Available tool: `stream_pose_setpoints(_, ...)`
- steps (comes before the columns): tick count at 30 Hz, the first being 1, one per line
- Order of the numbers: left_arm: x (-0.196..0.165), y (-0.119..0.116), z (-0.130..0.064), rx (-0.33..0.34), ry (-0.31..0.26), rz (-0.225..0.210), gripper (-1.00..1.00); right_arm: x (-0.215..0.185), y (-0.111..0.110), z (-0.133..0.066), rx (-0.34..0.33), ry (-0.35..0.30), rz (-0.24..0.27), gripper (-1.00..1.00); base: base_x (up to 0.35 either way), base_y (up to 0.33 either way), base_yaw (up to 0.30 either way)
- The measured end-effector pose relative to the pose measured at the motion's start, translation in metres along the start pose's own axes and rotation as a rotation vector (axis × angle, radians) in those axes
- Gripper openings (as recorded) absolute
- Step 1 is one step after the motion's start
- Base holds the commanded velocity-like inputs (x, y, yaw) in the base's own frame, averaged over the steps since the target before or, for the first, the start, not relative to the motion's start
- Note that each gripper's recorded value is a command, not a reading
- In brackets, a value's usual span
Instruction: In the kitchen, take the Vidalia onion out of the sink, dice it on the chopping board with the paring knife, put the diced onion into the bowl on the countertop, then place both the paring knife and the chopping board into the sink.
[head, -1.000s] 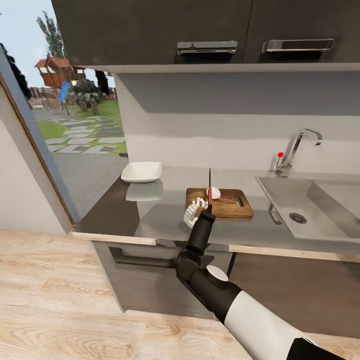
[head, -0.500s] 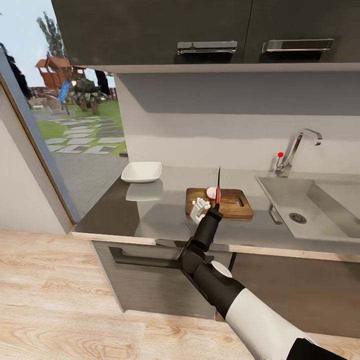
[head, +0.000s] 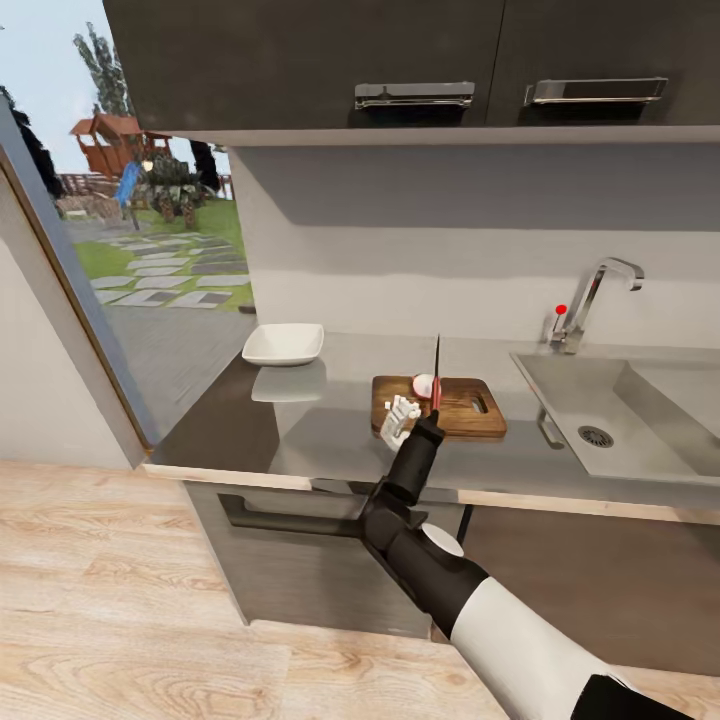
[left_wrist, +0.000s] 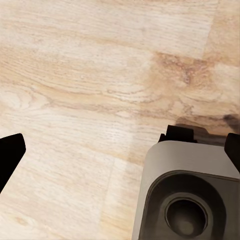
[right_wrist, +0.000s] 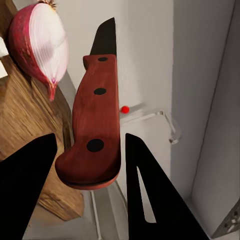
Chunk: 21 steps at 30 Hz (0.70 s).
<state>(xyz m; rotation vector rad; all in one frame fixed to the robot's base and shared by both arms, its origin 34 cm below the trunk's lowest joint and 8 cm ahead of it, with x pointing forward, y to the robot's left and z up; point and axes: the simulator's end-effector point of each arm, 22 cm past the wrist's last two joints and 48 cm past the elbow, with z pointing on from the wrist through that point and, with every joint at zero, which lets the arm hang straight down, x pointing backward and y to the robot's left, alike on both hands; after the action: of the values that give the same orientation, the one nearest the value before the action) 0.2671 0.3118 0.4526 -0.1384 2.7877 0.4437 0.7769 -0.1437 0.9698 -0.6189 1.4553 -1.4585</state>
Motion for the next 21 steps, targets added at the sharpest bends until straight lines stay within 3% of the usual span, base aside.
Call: stream_pose_setpoints(21,0.0002,0.0,0.0,0.0,0.001,0.0,1.0,0.0039,0.0102,-0.0002,-0.018,0.003,-0.022,-1.0,0.0,0.0,0.0)
